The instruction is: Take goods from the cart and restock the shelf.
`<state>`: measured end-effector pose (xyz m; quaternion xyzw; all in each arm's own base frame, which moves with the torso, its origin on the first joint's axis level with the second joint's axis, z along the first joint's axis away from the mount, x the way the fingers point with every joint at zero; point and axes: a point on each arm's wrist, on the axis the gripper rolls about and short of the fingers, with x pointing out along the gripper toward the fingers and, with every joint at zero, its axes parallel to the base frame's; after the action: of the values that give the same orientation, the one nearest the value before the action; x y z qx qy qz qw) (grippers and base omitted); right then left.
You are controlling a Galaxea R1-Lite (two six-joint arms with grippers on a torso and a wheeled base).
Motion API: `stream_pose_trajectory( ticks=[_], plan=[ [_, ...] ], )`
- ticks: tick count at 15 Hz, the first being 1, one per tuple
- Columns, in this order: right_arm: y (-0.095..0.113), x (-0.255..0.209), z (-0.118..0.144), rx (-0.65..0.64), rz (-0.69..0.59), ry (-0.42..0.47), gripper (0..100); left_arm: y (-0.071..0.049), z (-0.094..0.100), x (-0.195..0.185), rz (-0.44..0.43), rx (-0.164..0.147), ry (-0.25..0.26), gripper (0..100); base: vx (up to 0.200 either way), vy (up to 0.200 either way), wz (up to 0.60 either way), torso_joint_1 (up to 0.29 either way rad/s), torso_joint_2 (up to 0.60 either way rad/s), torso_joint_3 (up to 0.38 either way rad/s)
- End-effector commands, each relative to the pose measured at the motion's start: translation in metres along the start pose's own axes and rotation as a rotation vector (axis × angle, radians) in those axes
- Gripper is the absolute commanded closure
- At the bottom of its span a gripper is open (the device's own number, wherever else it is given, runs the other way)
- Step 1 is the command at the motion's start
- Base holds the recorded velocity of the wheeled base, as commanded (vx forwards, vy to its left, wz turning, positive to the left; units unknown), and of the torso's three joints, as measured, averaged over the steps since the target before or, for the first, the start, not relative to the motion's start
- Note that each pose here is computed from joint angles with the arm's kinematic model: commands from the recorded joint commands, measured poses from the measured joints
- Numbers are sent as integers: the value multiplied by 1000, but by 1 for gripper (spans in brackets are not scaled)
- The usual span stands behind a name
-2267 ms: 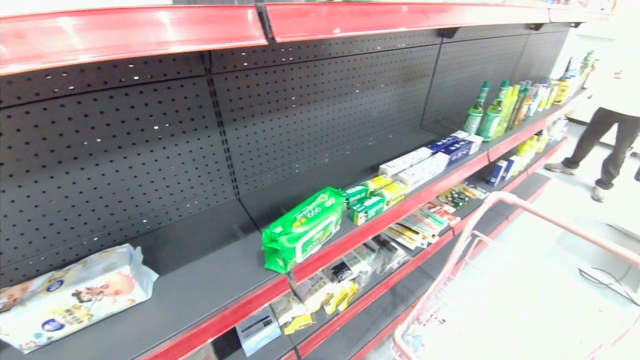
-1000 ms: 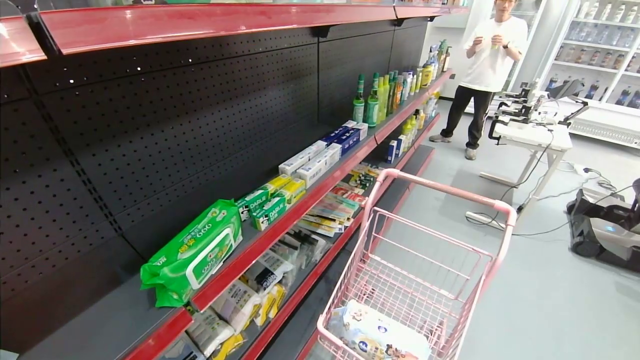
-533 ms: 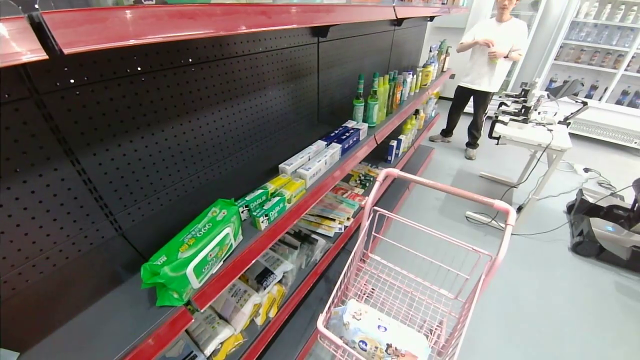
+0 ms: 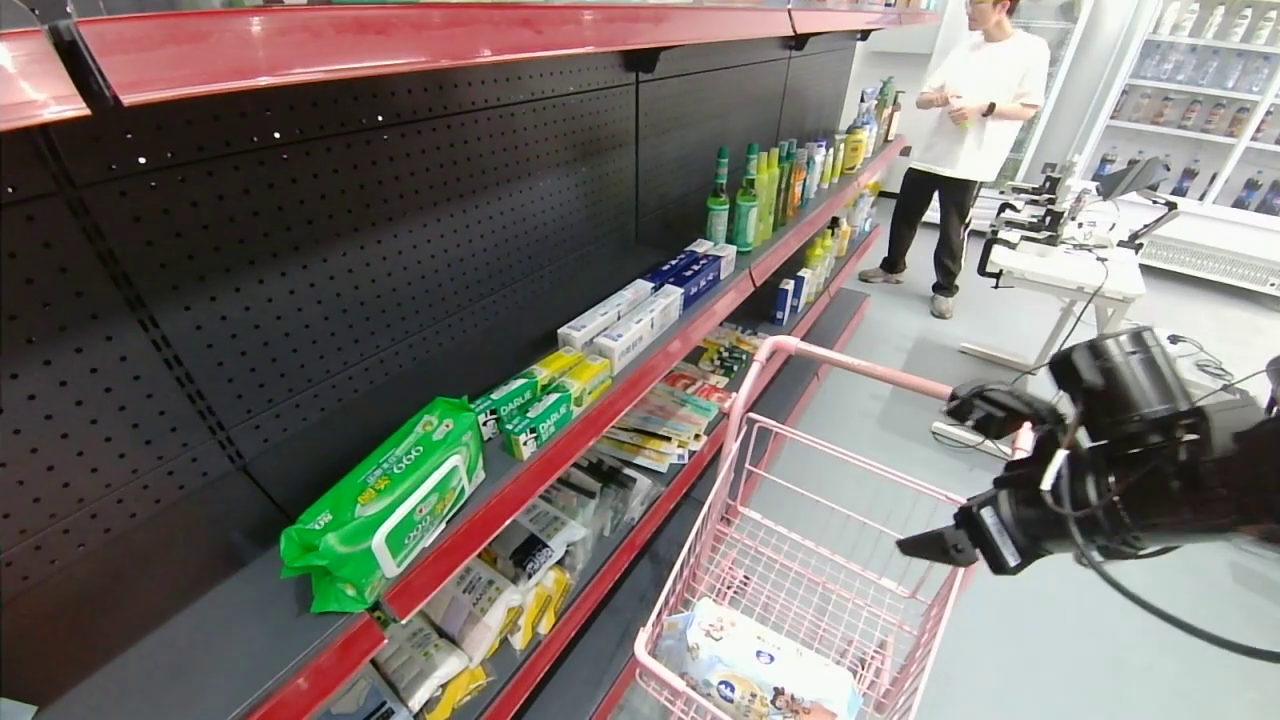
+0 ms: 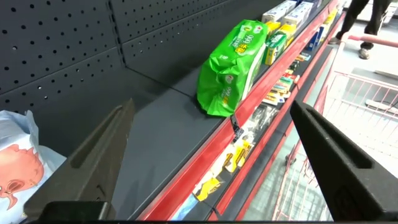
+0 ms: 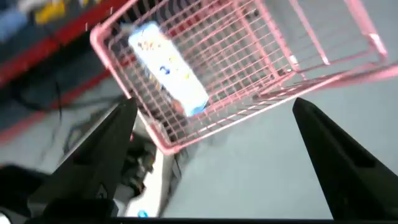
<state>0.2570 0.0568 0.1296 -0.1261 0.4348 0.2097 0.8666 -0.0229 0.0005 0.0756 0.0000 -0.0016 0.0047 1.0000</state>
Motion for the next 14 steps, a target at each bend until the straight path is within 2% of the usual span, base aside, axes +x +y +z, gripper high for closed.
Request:
stream_pose_trajectory(
  ticks=[1,2,5,10,14],
  plan=[
    [14,61,-11,-120,102,192,0,0,0,0,0,0,0,0,0,0,0,0,0,0],
    [14,76,-17,-164,122,238,0,0,0,0,0,0,0,0,0,0,0,0,0,0],
    [9,88,-24,-235,137,279,0,0,0,0,0,0,2,0,0,0,0,0,0,0],
    [11,103,-34,-241,161,334,0,0,0,0,1,0,0,0,0,0,0,-76,155,89],
    [17,111,-36,-261,178,339,0,0,0,0,0,0,0,0,0,0,0,-77,174,91]
  ],
)
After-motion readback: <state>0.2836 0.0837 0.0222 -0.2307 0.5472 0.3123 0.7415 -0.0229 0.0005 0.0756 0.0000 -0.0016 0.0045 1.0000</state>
